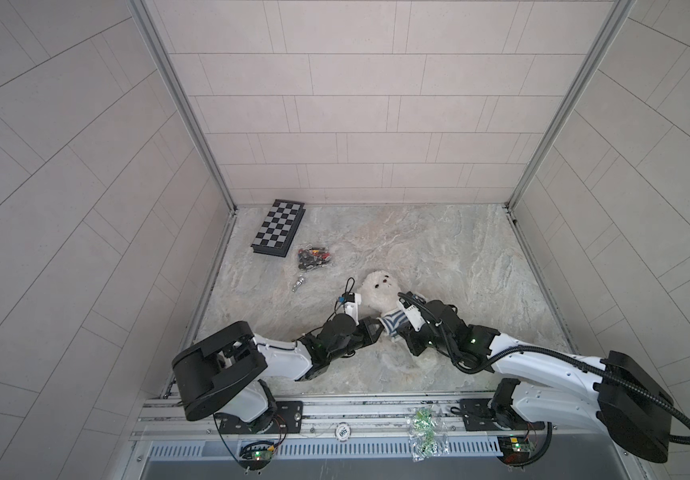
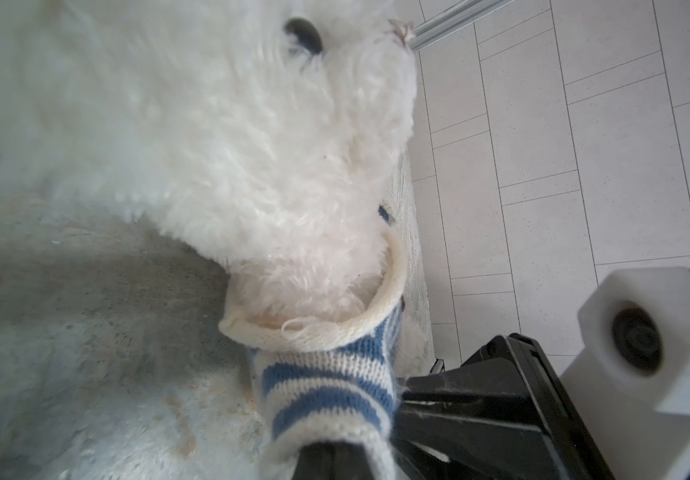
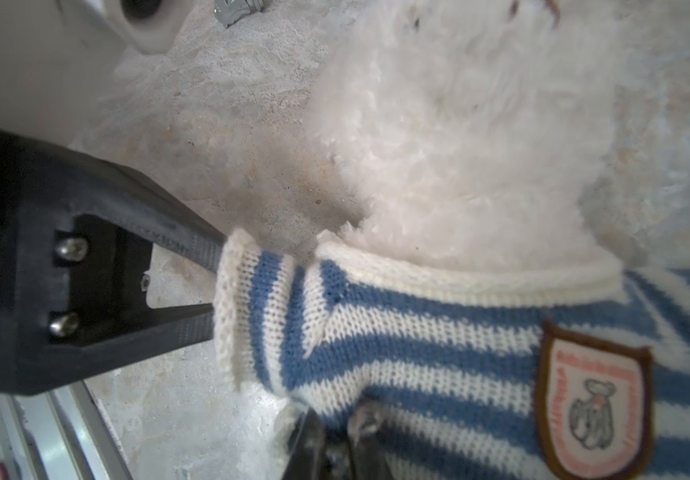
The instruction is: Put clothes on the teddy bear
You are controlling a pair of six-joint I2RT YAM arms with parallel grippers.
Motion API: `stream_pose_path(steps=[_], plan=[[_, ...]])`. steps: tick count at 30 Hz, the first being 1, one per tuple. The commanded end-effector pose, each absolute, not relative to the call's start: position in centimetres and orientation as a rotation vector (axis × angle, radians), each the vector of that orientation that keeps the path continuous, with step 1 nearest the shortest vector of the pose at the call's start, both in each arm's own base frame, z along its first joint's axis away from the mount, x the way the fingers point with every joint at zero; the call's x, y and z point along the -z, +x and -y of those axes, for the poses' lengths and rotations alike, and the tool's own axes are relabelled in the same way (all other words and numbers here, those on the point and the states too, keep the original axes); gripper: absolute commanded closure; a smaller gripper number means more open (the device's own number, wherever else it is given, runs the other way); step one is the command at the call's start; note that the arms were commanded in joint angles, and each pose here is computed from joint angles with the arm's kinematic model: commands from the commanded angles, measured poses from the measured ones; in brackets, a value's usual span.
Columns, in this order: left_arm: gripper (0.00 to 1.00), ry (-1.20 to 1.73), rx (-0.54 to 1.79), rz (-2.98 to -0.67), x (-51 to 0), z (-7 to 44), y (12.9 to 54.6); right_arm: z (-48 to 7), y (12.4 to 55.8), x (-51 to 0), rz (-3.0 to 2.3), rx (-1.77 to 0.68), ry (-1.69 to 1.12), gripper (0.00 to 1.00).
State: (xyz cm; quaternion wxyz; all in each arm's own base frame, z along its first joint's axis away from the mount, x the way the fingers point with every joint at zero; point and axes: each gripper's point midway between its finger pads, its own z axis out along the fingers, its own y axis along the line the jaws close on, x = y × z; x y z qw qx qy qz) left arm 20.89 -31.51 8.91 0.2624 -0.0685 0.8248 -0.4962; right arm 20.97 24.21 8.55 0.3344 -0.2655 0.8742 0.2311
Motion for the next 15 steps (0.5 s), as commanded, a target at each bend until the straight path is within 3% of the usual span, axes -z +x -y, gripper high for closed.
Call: stream_pose_path(steps=[1,10,15], plan=[[1.00,-0.171,1.318,-2.214,-9.1,30.8,20.6,-23.1,22.0,-8.6,-2.291,-0.519,-0.634,1.00],[1.00,-0.211,1.161,-2.255,-7.0,27.2,20.6,-20.8,21.7,-8.8,-2.283,-0.461,-0.556,1.00],[1.00,-0.175,1.148,-2.258,-7.5,27.3,20.6,-22.1,21.3,-9.1,-2.257,-0.562,-0.585,1.00]])
